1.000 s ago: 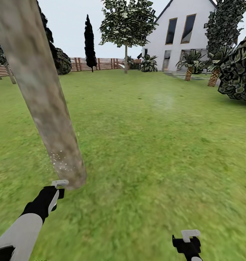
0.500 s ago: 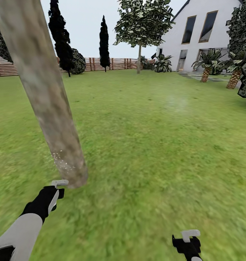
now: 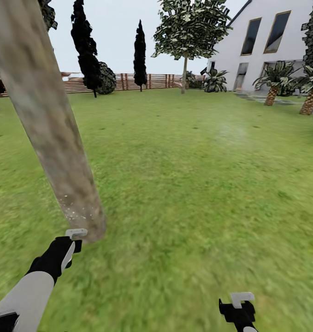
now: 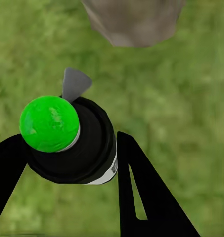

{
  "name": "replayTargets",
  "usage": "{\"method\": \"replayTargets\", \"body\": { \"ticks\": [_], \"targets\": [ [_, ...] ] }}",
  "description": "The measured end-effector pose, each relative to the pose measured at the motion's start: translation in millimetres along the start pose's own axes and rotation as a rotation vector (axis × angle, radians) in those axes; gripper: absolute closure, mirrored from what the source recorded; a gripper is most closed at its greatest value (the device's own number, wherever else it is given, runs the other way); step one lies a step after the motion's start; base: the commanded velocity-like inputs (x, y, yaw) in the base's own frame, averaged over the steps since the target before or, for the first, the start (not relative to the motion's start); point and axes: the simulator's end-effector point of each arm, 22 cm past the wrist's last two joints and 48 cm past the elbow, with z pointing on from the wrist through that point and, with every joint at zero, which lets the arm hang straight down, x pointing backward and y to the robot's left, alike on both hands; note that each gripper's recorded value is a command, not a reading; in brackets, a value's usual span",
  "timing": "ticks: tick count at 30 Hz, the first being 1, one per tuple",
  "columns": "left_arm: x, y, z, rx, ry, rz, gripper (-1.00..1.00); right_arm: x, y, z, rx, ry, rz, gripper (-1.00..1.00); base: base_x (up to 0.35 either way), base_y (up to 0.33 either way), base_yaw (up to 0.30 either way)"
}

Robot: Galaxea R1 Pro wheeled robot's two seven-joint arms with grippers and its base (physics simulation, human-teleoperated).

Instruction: In the garden, pick up the pesticide atomizer on the floor and spray pesticide onto both trees until each tree trunk is fully covered.

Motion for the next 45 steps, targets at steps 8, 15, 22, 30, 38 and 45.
{"method": "replayTargets", "body": {
  "ticks": [8, 15, 22, 30, 38, 45],
  "targets": [
    [0, -1, -0.1, 0.002, 0.000, -0.001, 1.00, 0, 0, 0.0, 0.000, 0.000, 0.000, -1.00, 0.126, -0.259, 0.276],
    [0, 0, -0.1, 0.000, 0.000, 0.000, 1.00, 0, 0, 0.0, 0.000, -0.001, 0.000, -1.00, 0.134, -0.261, 0.276],
    [1, -2, 0.0, 0.003, 0.001, -0.001, 1.00, 0, -2, 0.1, 0.004, 0.000, -0.001, -1.00, 0.165, -0.260, 0.045],
    [-10, -3, -4.0, 0.007, -0.018, -0.008, 1.00, 0, -2, 0.2, 0.005, -0.001, 0.001, -1.00, 0.137, -0.262, 0.112],
    [-35, 4, -13.2, 0.004, -0.056, -0.018, 1.00, 0, -2, 0.4, 0.005, 0.000, 0.001, -1.00, 0.002, -0.204, 0.276],
    [-59, 15, -32.2, -0.011, -0.046, -0.020, 1.00, 0, -2, 0.3, 0.005, 0.000, 0.001, -1.00, -0.002, -0.004, 0.277]
  ]
}}
